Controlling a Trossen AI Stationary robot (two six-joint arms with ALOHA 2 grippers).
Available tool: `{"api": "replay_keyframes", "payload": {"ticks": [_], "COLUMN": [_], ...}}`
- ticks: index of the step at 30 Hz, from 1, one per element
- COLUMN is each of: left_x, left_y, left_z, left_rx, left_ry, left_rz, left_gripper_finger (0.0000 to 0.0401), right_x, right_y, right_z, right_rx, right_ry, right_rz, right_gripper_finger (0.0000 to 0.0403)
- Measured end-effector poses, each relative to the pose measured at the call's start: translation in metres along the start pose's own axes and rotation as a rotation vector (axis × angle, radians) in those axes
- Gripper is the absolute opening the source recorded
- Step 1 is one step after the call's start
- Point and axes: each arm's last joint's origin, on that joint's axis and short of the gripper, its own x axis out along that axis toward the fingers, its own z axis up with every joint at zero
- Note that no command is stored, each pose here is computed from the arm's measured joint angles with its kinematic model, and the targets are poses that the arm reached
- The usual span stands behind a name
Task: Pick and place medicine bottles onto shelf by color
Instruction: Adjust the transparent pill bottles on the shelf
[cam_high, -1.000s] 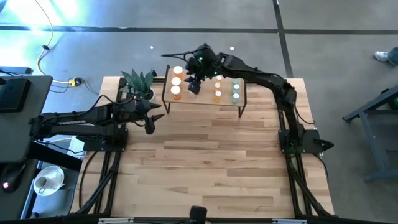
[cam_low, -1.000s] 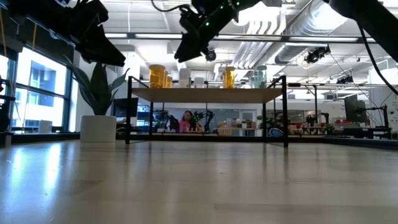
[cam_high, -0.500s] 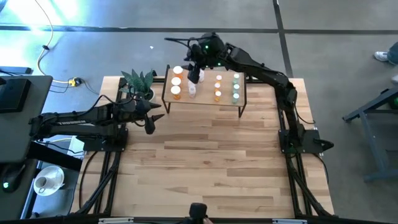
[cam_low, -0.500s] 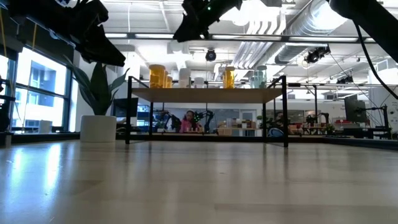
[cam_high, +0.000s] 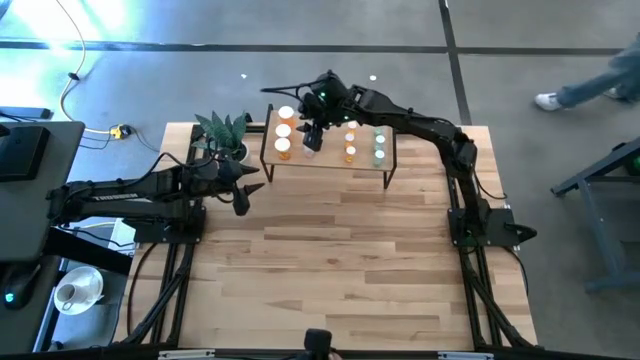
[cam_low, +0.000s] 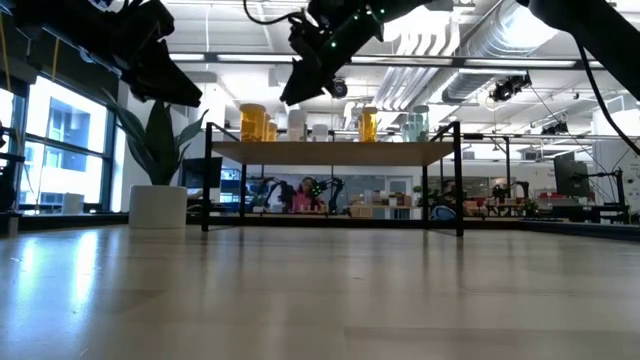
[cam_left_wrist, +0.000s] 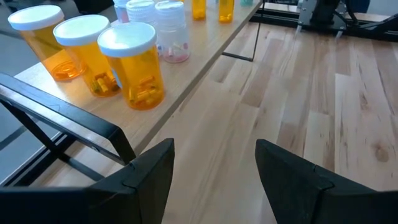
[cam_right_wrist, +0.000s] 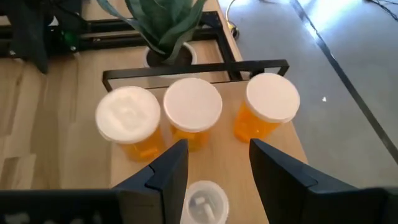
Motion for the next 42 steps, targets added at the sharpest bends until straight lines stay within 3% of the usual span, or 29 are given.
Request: {"api": "replay_keyframes", "payload": {"ticks": [13,42], "left_x": [0.000,0.000], "left_y": [0.000,0.000], "left_z": [0.000,0.000], "left_rx": [-0.009,-0.011], "left_ry": [0.000,0.002], "left_rz": [0.000,-0.001], "left_gripper_finger": [0.0213,0.0213], "right_x": [0.017,0.015], "right_y": [0.001,-0.002], "right_z": [-0.017,-0.022], "right_rx": [-0.011,0.031], "right_ry": [0.029,0.083], "right_rz": [0.000,-0.044], "right_gripper_finger": [0.0162,0.0162]}}
